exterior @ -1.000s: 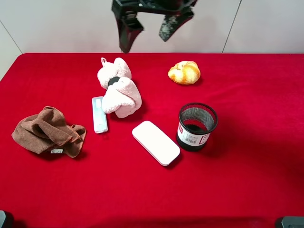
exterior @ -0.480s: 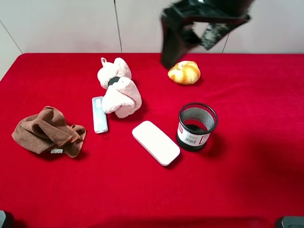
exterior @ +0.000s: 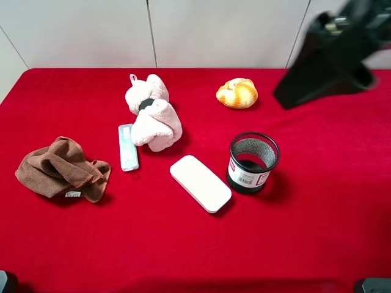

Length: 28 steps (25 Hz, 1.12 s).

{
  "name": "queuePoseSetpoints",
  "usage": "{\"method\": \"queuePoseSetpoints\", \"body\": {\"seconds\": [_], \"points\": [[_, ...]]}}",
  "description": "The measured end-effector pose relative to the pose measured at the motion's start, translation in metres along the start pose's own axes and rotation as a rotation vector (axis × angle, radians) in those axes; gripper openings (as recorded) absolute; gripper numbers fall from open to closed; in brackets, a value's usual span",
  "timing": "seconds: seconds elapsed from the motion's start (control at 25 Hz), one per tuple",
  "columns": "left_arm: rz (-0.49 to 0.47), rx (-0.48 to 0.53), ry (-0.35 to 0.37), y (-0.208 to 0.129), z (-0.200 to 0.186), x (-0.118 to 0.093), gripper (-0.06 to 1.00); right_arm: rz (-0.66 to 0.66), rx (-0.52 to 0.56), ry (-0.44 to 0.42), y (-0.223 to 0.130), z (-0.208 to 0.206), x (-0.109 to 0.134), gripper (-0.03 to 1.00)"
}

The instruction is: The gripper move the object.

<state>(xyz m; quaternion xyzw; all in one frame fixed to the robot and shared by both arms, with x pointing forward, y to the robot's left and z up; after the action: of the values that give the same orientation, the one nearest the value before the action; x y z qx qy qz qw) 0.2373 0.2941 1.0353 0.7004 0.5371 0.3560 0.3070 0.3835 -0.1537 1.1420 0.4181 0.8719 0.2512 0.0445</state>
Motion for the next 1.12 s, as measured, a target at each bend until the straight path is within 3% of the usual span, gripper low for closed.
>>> {"method": "queuePoseSetpoints", "body": {"seconds": [0.28,0.68,0.88,1.12], "points": [[0.0,0.0,0.0,0.0,0.0,0.0,0.92,-0.01,-0.077,0.003,-0.042,-0.025,-0.001,0.69],[0.0,0.0,0.0,0.0,0.0,0.0,0.92,-0.001,-0.131,-0.045,-0.118,-0.026,-0.014,0.69],[0.0,0.0,0.0,0.0,0.0,0.0,0.92,0.144,-0.188,-0.15,-0.141,-0.025,-0.028,0.69],[0.0,0.0,0.0,0.0,0.0,0.0,0.92,0.338,-0.367,-0.321,-0.159,-0.033,-0.04,0.69]]}}
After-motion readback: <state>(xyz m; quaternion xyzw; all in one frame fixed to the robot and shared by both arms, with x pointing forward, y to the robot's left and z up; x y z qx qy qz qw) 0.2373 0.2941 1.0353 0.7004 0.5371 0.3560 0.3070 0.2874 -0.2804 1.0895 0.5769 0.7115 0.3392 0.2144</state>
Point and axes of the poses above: a point on each arm's last joint axis where the gripper is mounted, z pointing out along that axis toward the gripper, x along the wrist's bending axis when the last joint is at zero, y = z × x, the point moved 1 cm from there along z, pointing out along that axis toward the gripper, and after that the axes turned 6 degrees about z, right-handed, at the moved point
